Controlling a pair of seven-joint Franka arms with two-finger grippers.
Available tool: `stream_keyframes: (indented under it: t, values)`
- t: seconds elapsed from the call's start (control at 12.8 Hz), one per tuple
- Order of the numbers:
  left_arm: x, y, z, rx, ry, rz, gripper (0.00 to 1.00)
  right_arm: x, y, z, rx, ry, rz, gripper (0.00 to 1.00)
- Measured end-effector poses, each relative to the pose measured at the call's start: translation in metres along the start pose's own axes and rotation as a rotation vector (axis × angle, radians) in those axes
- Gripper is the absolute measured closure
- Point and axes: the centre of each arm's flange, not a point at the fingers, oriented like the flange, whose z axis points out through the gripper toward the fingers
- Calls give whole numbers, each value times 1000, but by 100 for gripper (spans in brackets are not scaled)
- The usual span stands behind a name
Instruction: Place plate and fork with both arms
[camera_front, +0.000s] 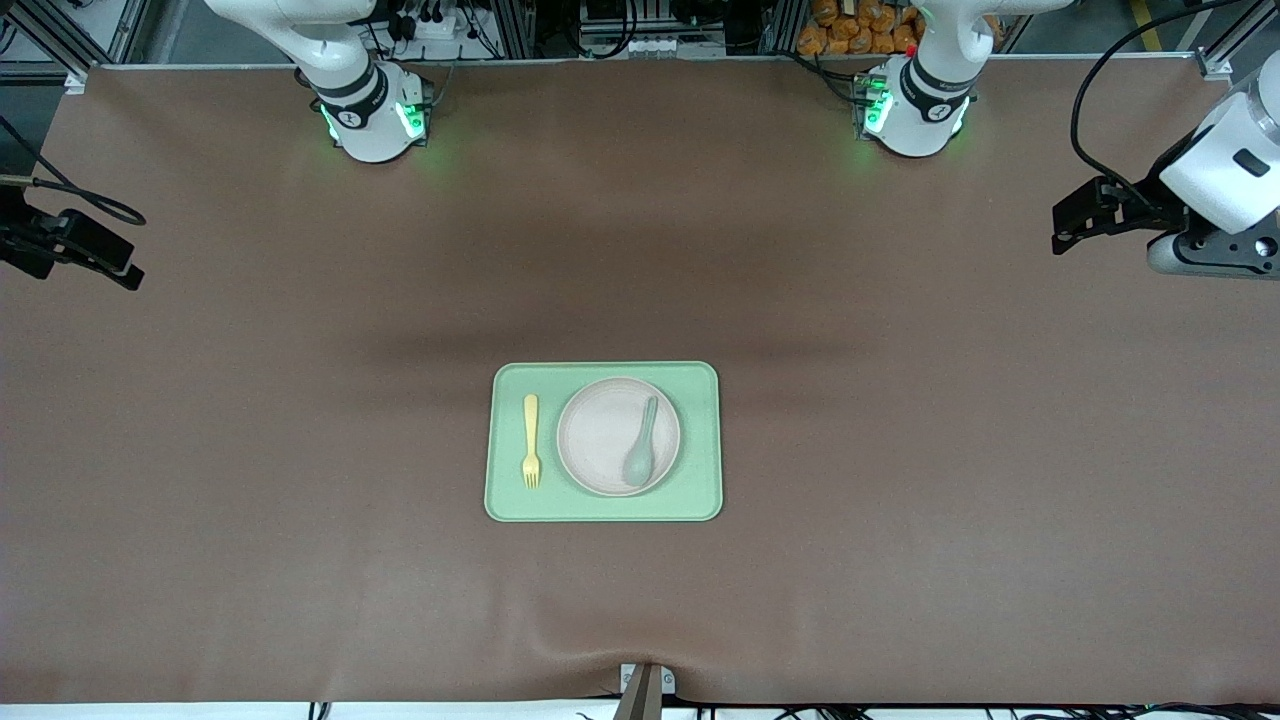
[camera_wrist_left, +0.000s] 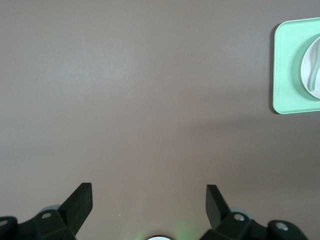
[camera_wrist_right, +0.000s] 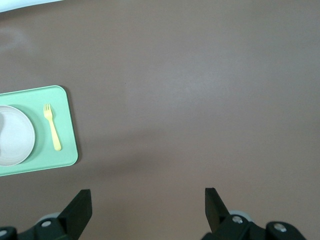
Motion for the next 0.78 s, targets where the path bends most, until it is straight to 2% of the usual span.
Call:
stream_keyframes:
  t: [0.63, 0.78]
  values:
    - [0, -1, 0, 0, 0, -2, 0, 0, -1, 0, 0, -1, -10, 0]
    - [0, -1, 0, 0, 0, -2, 0, 0, -1, 0, 0, -1, -59, 0]
